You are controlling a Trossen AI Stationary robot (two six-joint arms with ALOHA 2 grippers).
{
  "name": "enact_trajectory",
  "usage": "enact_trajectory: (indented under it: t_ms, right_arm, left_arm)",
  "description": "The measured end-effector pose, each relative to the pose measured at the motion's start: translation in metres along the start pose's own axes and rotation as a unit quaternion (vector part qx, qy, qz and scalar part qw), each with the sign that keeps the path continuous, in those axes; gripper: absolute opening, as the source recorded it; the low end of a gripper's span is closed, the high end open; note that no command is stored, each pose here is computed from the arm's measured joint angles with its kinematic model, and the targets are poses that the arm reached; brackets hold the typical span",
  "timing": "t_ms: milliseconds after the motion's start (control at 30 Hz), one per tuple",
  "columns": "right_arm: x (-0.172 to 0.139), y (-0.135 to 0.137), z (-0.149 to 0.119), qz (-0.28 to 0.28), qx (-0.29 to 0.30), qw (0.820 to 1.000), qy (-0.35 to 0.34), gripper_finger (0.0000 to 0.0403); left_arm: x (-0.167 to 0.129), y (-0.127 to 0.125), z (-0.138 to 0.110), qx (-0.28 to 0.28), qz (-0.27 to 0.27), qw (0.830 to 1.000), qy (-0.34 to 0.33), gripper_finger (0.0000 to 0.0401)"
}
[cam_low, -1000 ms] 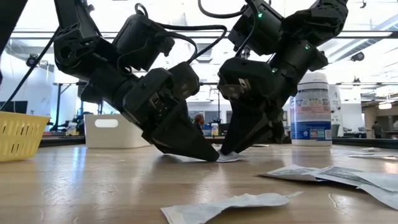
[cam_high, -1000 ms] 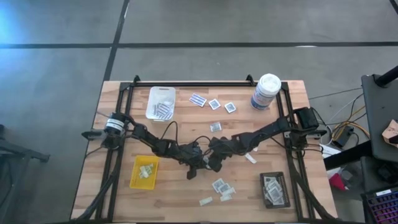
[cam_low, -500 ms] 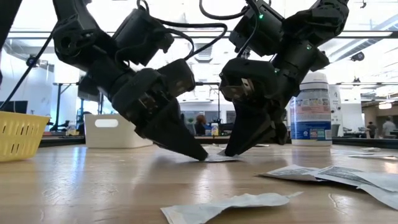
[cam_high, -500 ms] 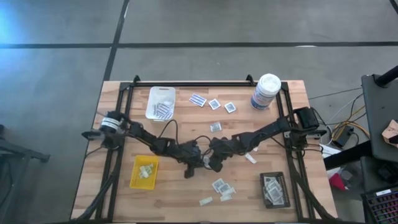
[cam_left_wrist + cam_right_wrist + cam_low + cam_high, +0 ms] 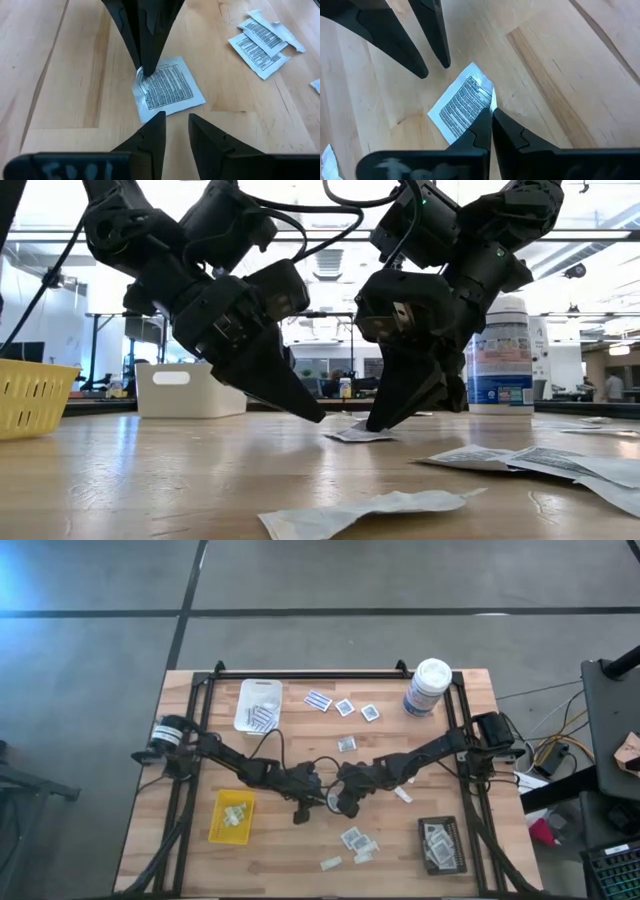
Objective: Pick & Place First Aid Supplies
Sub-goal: Put the towelette pack into the black bin
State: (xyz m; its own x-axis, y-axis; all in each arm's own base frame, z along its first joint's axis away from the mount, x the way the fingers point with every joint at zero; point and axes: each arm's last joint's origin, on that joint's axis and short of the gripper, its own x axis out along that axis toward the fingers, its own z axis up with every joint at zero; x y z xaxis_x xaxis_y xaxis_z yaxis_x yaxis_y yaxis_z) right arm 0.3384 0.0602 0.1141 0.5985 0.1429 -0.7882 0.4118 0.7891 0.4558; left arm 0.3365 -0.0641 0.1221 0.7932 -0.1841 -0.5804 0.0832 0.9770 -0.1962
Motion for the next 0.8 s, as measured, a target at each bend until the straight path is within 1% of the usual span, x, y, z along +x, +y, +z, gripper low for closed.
enact_trajectory:
  t_ms: [200,567,667,800]
  right_arm:
    - [0.000,0.000,0.000,0.001,0.000,1.000,0.000,0.0008]
    - [-0.001,0.002,-0.001,0.023,0.000,1.000,0.020,0.0008]
    - [-0.005,0.005,-0.001,0.037,-0.001,0.999,0.029,0.0008]
    - [-0.018,0.008,-0.002,0.032,-0.003,0.999,0.042,0.0008]
  left_arm:
    - [0.000,0.000,0.001,0.003,-0.001,1.000,-0.002,0.0096]
    - [0.000,-0.001,0.002,0.004,-0.001,1.000,-0.002,0.0096]
    - [-0.001,-0.001,0.002,0.004,0.000,1.000,0.001,0.0096]
    - [-0.003,-0.001,0.001,0.005,0.002,1.000,0.012,0.0096]
